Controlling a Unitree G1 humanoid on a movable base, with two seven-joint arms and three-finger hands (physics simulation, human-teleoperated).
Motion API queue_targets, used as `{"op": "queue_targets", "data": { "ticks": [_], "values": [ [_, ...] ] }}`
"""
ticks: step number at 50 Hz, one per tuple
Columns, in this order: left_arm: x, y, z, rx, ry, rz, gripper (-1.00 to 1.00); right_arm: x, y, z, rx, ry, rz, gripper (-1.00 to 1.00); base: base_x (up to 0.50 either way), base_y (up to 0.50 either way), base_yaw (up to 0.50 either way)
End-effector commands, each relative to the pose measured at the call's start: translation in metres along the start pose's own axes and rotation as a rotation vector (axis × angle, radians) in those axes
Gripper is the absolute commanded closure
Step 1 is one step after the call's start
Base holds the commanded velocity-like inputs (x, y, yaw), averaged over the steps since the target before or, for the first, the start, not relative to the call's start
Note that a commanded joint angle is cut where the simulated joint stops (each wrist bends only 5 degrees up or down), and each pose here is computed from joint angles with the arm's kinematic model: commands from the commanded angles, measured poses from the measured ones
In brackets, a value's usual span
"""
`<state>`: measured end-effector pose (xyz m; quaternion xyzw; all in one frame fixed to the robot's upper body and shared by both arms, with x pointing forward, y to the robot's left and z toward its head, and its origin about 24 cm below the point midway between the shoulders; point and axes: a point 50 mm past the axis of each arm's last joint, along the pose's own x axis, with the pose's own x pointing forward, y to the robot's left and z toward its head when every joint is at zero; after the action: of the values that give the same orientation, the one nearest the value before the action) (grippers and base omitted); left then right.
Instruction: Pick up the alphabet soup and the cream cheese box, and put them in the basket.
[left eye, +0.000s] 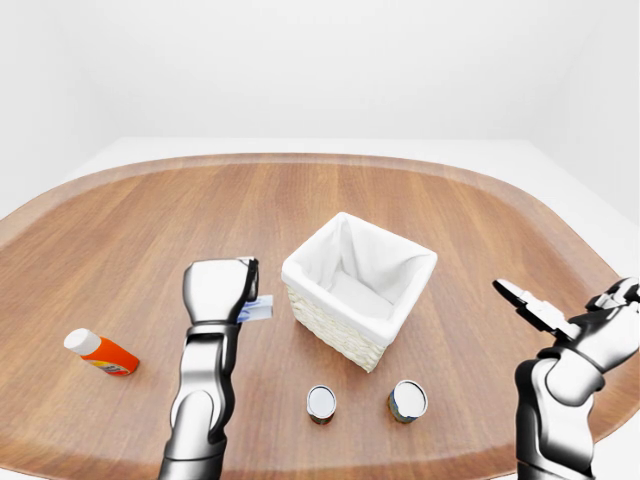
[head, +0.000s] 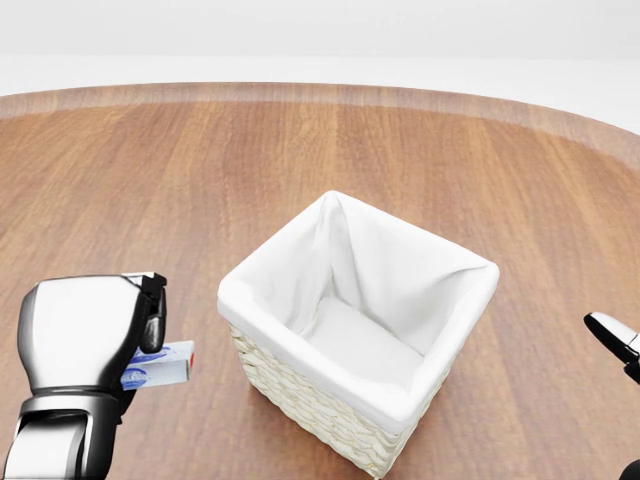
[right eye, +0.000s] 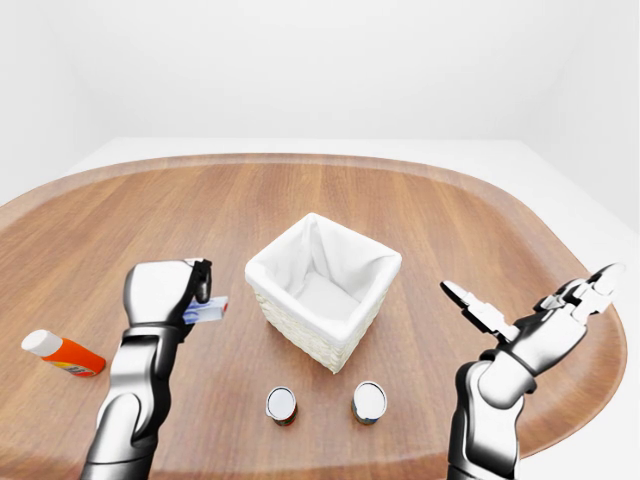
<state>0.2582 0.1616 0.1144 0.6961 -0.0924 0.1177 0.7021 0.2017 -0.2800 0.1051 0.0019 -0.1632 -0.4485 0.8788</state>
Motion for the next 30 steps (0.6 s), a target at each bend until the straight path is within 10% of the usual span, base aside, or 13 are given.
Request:
{"op": "queue_targets", "data": {
  "ticks": [1, 30],
  "values": [
    [0.011, 0.025, 0.015, -0.019, -0.038, 0.065, 1.0, 0.0, 0.0, 0.001, 0.006, -0.002, 0.0, -1.0, 0.0, 0.0, 0.0],
    [0.047, 0.069, 0.062, 0.032, -0.141, 0.09, 1.0, -0.001, 0.0, 0.002, 0.01, -0.008, 0.0, -1.0, 0.0, 0.0, 0.0]
  ]
}}
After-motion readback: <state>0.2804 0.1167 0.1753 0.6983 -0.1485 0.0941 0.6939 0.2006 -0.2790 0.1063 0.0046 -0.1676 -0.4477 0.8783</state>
